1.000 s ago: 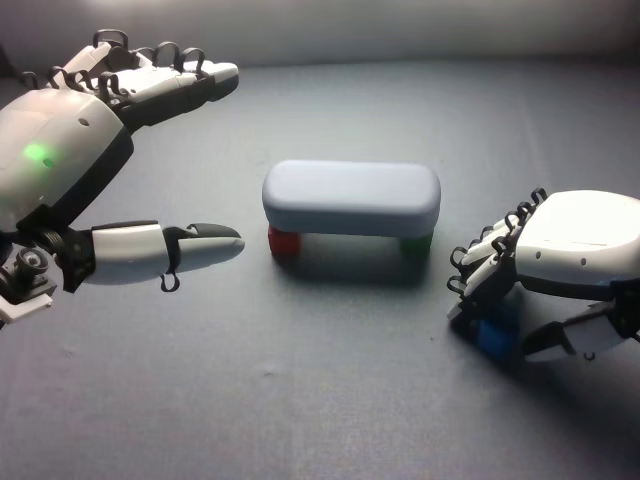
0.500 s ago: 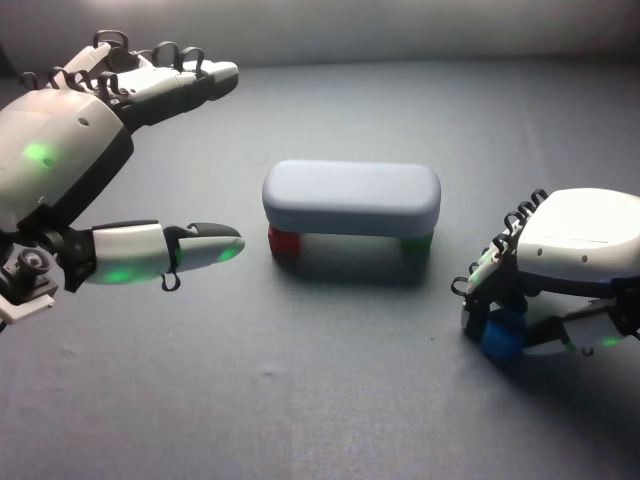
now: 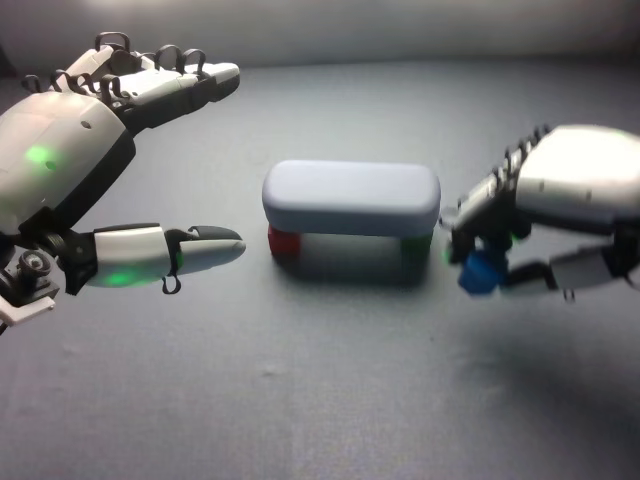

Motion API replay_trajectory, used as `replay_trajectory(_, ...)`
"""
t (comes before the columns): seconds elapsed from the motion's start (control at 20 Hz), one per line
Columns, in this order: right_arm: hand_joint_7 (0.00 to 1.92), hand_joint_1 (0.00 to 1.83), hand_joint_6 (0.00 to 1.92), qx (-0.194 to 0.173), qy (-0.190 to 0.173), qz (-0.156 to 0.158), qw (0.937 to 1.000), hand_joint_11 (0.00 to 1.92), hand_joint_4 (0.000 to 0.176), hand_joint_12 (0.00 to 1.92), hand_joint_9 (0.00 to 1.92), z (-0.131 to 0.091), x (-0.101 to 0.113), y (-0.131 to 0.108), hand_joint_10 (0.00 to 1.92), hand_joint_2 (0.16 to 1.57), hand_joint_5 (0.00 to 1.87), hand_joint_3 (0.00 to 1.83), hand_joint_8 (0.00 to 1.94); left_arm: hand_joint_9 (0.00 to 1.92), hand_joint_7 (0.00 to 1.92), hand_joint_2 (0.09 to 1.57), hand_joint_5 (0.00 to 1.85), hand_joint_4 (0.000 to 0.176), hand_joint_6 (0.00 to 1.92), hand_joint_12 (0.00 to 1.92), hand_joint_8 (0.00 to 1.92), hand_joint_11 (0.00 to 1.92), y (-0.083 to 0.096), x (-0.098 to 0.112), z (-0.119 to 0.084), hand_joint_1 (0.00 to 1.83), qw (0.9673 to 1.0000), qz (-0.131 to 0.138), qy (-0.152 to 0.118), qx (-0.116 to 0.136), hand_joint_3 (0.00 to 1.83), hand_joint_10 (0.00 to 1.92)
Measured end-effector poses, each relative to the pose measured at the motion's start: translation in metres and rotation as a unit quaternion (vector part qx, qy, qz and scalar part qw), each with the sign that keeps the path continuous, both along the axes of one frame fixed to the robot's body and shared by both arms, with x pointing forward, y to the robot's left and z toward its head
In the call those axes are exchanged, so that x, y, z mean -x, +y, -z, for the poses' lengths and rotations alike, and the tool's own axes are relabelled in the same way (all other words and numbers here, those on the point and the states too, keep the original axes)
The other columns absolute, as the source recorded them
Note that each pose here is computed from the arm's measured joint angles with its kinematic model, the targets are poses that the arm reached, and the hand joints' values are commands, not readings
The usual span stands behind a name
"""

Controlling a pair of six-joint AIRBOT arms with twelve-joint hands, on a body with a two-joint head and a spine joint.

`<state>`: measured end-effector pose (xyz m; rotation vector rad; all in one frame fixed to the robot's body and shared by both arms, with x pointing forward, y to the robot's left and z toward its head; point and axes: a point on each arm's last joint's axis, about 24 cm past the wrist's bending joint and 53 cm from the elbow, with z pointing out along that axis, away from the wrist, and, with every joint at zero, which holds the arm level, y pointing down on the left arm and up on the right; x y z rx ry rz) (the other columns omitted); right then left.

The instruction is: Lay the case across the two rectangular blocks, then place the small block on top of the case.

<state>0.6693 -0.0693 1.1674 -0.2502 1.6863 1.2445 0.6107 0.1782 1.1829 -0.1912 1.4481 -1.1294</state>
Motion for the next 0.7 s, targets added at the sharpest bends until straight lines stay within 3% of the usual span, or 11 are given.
replay_trajectory(0.1,0.97,1.21,1.15,-0.007,-0.010,0.005,0.9999,0.67,0.000,1.81,0.81,-0.011,-0.006,-0.002,1.48,1.14,0.87,0.00,1.15,0.46,0.41,0.93,0.40,0.000,0.00,0.99,0.00,0.00,0.002,0.000,0.003,0.80,1.0000,-0.003,0.005,-0.001,0.00,0.00)
replay_trajectory(0.15,0.89,1.17,1.07,-0.009,-0.017,0.007,0.9998,0.78,0.000,1.90,0.85,-0.017,-0.009,-0.002,1.69,1.12,0.94,0.00,1.49,0.46,0.41,0.93,0.40,0.000,0.01,0.99,0.00,0.00,0.003,-0.001,0.005,0.82,1.0000,-0.005,0.008,-0.001,0.00,0.00)
replay_trajectory(0.2,1.00,1.22,1.08,-0.012,-0.025,0.008,0.9996,0.82,0.000,1.81,0.88,-0.025,-0.012,-0.002,1.56,1.12,0.90,0.01,1.16,0.46,0.42,0.93,0.40,0.000,0.00,0.99,0.01,0.00,0.004,-0.001,0.004,0.82,1.0000,-0.006,0.007,0.001,0.00,0.00)
replay_trajectory(0.25,1.08,1.25,0.99,-0.019,-0.038,0.013,0.9990,0.80,0.000,1.65,0.92,-0.037,-0.019,-0.005,1.31,1.10,0.94,0.00,0.99,0.46,0.43,0.93,0.41,0.000,0.00,0.96,0.01,0.00,0.004,0.000,0.004,0.79,1.0000,-0.007,0.006,0.001,0.00,0.00)
replay_trajectory(0.3,1.11,1.25,1.02,-0.027,-0.045,0.019,0.9984,0.79,0.000,1.59,0.94,-0.047,-0.025,-0.007,1.25,1.09,0.93,0.00,0.91,0.44,0.41,0.93,0.40,0.000,0.00,0.93,0.00,0.00,0.004,0.000,0.005,0.80,1.0000,-0.006,0.007,0.002,0.00,0.00)
replay_trajectory(0.45,1.07,1.24,1.05,-0.038,-0.059,0.029,0.9971,0.80,0.000,1.57,0.92,-0.062,-0.037,-0.005,1.25,1.10,0.92,0.00,0.97,0.45,0.42,0.93,0.41,0.000,0.00,0.97,0.00,0.00,0.004,0.000,0.009,0.81,0.9999,-0.006,0.012,-0.001,0.00,0.00)
replay_trajectory(0.5,1.21,1.26,1.03,-0.037,-0.061,0.028,0.9970,0.92,0.000,1.43,1.05,-0.064,-0.040,0.000,1.09,1.07,0.94,0.00,0.71,0.46,0.44,0.93,0.41,0.000,0.00,0.99,0.00,0.00,0.004,0.000,0.008,0.82,0.9999,-0.006,0.011,-0.001,0.00,0.01)
replay_trajectory(0.6,1.24,1.27,1.03,-0.034,-0.065,0.027,0.9970,0.95,0.000,1.41,1.10,-0.064,-0.044,0.008,1.03,1.06,0.95,0.00,0.64,0.45,0.44,0.93,0.41,0.000,0.00,0.99,0.00,0.00,0.004,-0.001,0.010,0.81,0.9999,-0.006,0.012,0.000,0.00,0.00)
replay_trajectory(0.7,1.20,1.28,0.91,-0.030,-0.070,0.025,0.9968,0.98,0.000,1.46,1.15,-0.068,-0.048,0.018,1.12,1.06,0.97,0.00,0.81,0.42,0.42,0.93,0.41,0.000,0.00,0.96,0.00,0.00,0.004,-0.002,0.013,0.81,0.9998,-0.007,0.018,-0.001,0.00,0.00)
